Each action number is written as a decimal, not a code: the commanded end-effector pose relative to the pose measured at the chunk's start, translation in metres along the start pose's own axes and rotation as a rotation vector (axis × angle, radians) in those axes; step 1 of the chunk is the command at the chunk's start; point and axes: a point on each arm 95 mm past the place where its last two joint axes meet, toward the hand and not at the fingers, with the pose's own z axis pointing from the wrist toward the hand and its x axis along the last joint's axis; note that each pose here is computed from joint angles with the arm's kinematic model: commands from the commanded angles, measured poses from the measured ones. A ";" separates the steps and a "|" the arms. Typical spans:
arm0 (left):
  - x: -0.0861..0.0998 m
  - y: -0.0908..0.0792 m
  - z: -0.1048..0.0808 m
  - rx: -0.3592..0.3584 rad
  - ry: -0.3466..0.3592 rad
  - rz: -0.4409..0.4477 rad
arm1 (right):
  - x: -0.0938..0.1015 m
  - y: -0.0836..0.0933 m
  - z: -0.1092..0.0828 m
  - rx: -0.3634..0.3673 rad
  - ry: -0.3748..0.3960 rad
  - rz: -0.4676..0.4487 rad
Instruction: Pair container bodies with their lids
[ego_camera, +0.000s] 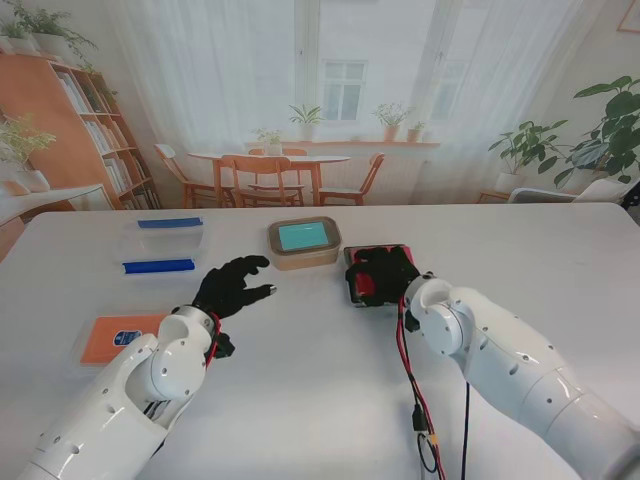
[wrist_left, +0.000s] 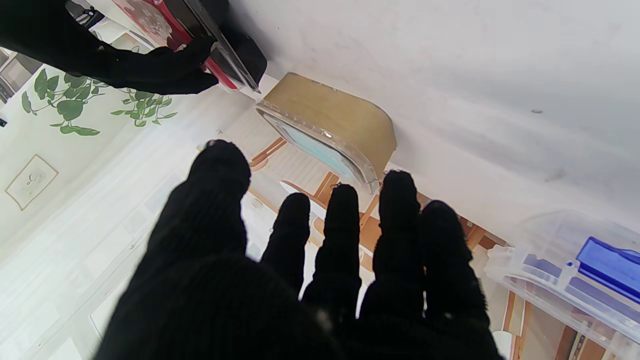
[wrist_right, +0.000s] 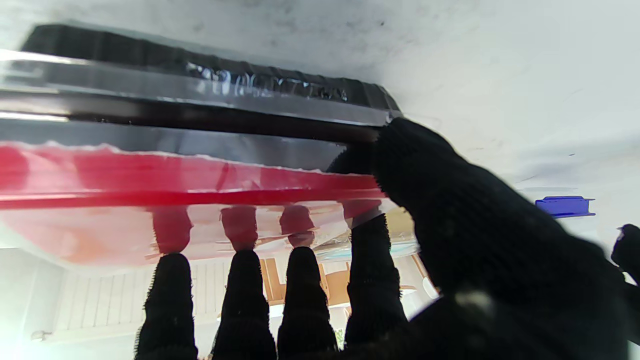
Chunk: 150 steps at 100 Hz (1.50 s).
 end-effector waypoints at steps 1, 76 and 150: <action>0.001 0.002 -0.001 0.004 0.003 -0.005 | -0.010 -0.004 0.001 0.032 -0.015 -0.002; -0.003 -0.005 -0.007 0.038 0.002 0.004 | -0.034 0.015 0.037 0.020 0.008 -0.026; -0.005 -0.011 -0.011 0.052 -0.018 0.020 | -0.046 0.031 0.065 0.006 0.010 -0.058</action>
